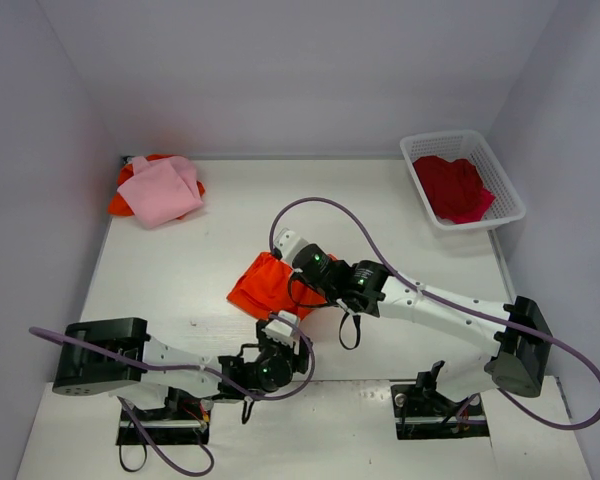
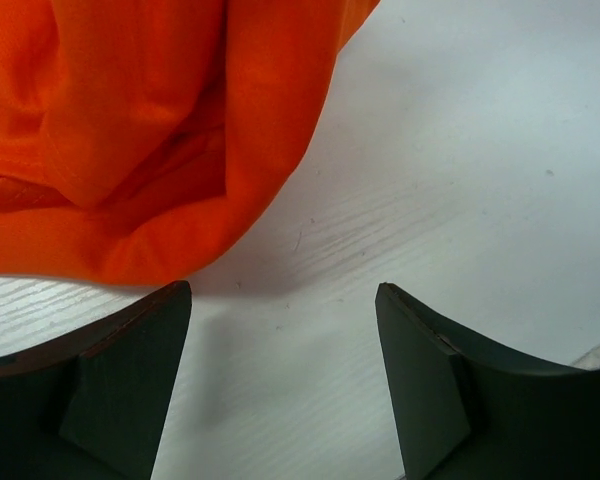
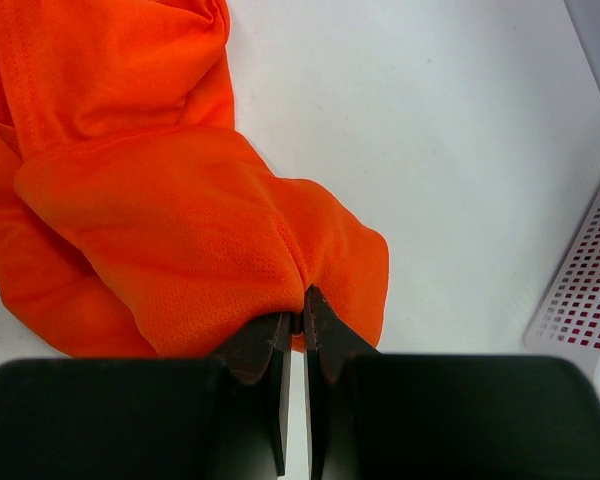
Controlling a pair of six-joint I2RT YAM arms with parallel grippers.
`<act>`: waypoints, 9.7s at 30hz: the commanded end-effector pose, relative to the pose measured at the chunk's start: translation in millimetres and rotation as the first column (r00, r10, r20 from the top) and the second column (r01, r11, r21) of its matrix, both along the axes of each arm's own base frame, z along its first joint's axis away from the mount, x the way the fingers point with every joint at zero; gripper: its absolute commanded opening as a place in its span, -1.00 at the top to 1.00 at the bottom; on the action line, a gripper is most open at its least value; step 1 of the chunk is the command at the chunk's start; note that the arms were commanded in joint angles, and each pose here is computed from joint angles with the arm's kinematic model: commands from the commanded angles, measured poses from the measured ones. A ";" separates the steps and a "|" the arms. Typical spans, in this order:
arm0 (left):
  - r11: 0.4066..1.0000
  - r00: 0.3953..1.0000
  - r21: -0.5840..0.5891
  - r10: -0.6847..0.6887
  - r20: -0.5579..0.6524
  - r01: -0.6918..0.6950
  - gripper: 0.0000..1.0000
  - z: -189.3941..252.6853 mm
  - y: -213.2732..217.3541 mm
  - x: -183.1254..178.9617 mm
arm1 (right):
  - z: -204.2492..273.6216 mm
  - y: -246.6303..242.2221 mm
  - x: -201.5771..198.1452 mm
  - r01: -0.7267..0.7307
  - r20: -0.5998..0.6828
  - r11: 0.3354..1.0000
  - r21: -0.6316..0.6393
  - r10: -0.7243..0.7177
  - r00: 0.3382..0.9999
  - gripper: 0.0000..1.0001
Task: Fold and stack the t-shirts
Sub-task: Fold the long partially folded tshirt into a neat square
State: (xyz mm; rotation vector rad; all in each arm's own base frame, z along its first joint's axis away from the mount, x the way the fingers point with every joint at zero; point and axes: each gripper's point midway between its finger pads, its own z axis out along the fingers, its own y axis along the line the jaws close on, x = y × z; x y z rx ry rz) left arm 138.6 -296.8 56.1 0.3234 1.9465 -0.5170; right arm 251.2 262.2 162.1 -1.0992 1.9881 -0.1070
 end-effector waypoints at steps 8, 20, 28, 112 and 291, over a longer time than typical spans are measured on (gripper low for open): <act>0.997 0.997 -0.064 0.043 0.060 -0.040 0.09 7.1 -10.0 9.2 | 31.4 5.0 8.6 0.016 0.062 0.997 0.080 -0.021 0.998 1.00; 0.997 0.990 -0.020 0.076 0.118 -0.075 0.97 -1.6 -14.5 8.4 | 25.8 -0.8 6.0 0.021 0.058 0.998 0.067 -0.024 0.998 1.00; 0.990 0.977 0.014 0.134 0.168 -0.138 0.16 7.5 -1.4 7.2 | 28.1 -2.5 6.9 0.025 0.063 0.997 0.071 -0.029 0.998 1.00; 0.985 0.926 0.140 0.042 0.374 -0.101 1.00 2.2 -74.5 21.1 | 11.3 59.1 0.2 -0.068 -0.042 0.992 0.109 0.073 0.996 1.00; 0.970 0.886 0.063 0.188 0.423 -0.236 1.00 69.9 -10.1 33.7 | -67.4 156.0 -0.6 -0.120 -0.065 0.969 0.218 0.137 0.988 -1.00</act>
